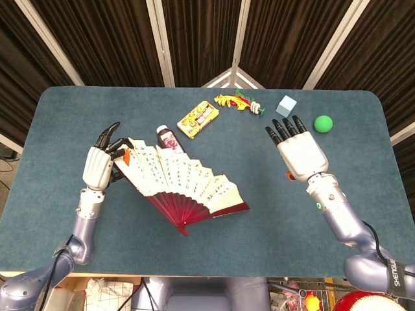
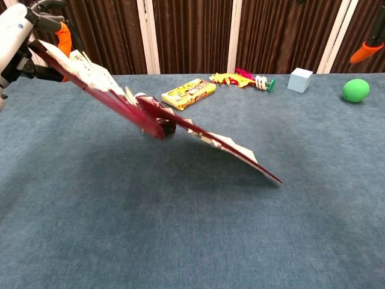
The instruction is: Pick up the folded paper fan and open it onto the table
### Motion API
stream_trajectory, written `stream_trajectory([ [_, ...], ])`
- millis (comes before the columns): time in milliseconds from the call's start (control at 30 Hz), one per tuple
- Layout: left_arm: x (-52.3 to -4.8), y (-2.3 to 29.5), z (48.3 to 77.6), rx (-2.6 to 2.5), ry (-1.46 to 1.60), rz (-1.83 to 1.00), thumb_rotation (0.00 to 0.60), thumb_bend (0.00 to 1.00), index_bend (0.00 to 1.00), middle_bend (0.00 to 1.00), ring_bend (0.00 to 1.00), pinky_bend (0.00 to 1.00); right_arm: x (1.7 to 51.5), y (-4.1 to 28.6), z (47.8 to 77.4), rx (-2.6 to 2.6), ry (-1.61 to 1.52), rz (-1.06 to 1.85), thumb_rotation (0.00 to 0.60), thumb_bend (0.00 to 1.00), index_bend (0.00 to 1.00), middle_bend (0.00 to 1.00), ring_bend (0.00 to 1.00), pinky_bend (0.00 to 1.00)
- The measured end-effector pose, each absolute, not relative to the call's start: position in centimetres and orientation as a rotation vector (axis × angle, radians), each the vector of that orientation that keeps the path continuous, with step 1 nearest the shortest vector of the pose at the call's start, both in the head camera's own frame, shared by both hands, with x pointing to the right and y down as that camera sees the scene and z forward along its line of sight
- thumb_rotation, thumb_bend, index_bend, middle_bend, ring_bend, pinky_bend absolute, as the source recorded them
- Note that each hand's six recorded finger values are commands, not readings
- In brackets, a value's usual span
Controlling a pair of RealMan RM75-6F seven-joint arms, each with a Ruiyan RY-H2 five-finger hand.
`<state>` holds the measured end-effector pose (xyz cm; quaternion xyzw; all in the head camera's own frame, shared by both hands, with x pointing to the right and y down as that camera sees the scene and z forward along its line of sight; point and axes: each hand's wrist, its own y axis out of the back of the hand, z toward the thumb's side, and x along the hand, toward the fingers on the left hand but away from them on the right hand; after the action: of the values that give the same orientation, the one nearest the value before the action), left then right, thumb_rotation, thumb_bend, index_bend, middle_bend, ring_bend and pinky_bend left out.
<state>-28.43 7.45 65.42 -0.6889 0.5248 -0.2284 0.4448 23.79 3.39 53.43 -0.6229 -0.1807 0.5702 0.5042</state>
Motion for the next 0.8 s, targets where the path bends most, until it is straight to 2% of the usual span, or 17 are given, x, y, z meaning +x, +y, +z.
stream_trajectory([
  [33, -28.6, 7.6, 65.5, -1.696, 1.278, -0.573, 0.6, 0.39, 0.66, 0.39, 0.09, 0.16, 24.0, 3.3, 53.4, -1.512, -0.467, 1.377, 0.6, 0.15, 0.0, 0.05, 0.04, 0.01],
  [100, -29.0, 8.0, 65.7, -1.67, 1.223, -0.589, 0.6, 0.38, 0.5, 0.3, 0.04, 0.11, 24.4, 3.1, 53.4, -1.525, -0.511, 1.375, 0.6, 0.15, 0.0, 0.05, 0.04, 0.01],
  [167, -29.5, 8.6, 66.0, -1.666, 1.18, -0.603, 0.6, 0.38, 0.27, 0.13, 0.0, 0.04, 24.8, 3.0, 53.3, -1.536, -0.554, 1.368, 0.6, 0.15, 0.0, 0.05, 0.04, 0.01],
  [233, -30.0, 9.1, 66.3, -1.684, 1.169, -0.61, 0.6, 0.36, 0.14, 0.02, 0.0, 0.01, 25.2, 2.8, 53.1, -1.543, -0.594, 1.36, 0.6, 0.15, 0.0, 0.05, 0.04, 0.01],
  [467, -33.9, 9.7, 68.1, -1.749, 1.087, -0.788, 0.6, 0.17, 0.01, 0.0, 0.0, 0.0, 25.6, 2.9, 53.1, -1.574, -0.644, 1.351, 0.6, 0.15, 0.0, 0.05, 0.04, 0.01],
  [800, -37.5, 10.5, 70.1, -1.766, 0.98, -1.145, 0.6, 0.02, 0.0, 0.0, 0.0, 0.0, 24.6, 3.2, 53.4, -1.598, -0.646, 1.335, 0.6, 0.15, 0.0, 0.05, 0.04, 0.01],
])
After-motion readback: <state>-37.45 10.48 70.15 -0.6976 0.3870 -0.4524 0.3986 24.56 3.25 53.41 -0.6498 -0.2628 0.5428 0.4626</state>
